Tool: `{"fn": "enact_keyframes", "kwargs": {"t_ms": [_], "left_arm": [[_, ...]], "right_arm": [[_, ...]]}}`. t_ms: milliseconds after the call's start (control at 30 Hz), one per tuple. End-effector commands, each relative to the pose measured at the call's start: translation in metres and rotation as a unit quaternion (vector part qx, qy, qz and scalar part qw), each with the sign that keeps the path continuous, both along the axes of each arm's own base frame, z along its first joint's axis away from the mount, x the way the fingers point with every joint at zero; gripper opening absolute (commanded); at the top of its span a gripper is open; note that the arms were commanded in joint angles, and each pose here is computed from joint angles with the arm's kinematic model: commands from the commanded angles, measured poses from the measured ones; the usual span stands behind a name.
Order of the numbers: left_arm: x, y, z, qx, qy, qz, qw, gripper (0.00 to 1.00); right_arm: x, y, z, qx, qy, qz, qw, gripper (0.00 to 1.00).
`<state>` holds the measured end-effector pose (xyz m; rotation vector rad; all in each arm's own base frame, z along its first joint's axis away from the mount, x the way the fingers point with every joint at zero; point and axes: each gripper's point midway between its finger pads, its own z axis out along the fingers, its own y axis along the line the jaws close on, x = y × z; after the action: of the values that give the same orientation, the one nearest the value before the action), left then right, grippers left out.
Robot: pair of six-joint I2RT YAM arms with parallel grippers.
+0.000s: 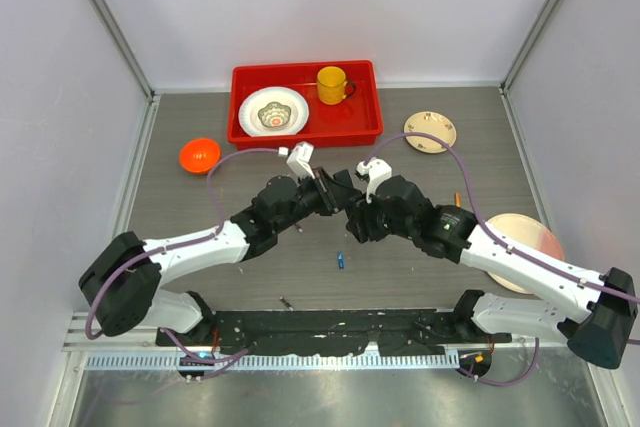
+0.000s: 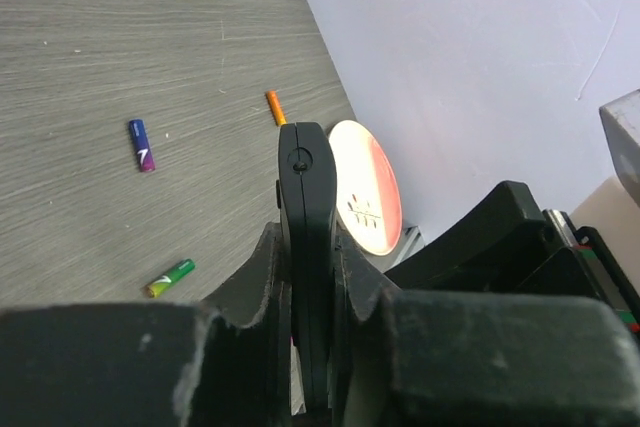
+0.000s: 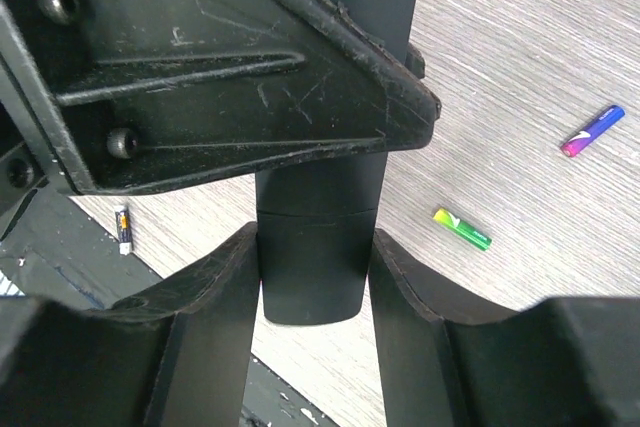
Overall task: Load the batteries into the remote control
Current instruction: Turn over the remote control.
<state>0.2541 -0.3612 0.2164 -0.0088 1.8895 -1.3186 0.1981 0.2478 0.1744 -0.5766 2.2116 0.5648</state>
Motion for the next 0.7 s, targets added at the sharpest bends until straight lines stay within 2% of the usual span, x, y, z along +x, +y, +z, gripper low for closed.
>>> {"fn": "enact_keyframes", "kwargs": {"t_ms": [0,67,167,300,333,467,667], "left_arm": [[0.003,0.009,0.010,-0.030,-0.032,0.019,0.999,0.00],[0.010,0.021,0.020,-0.045,-0.049,0.055,0.996,0.00],[0.014,0.040,0.028,-0.056,-0.077,0.092,0.991,0.00],[0.013,0.061,0.028,-0.067,-0.099,0.128,0.985,0.00],[0.012,0.064,0.038,-0.087,-0.113,0.132,0.981,0.00],[0.008,0.080,0.041,-0.111,-0.138,0.155,0.972,0.00],[0.006,0.103,0.046,-0.115,-0.173,0.190,0.960,0.00]], "right_arm": [[0.000,0.005,0.033,0.039,-0.020,0.001,0.999,0.57],[-0.003,0.004,0.038,0.054,-0.019,-0.002,0.998,0.69],[-0.008,0.005,0.049,0.095,-0.015,-0.015,0.995,0.76],[-0.009,0.006,0.046,0.170,0.005,-0.061,0.984,0.78],[-0.006,0.011,0.053,0.212,0.014,-0.081,0.974,0.78],[-0.004,0.021,0.050,0.304,0.056,-0.117,0.944,0.77],[0.004,0.041,0.049,0.380,0.090,-0.124,0.912,0.77]]}}
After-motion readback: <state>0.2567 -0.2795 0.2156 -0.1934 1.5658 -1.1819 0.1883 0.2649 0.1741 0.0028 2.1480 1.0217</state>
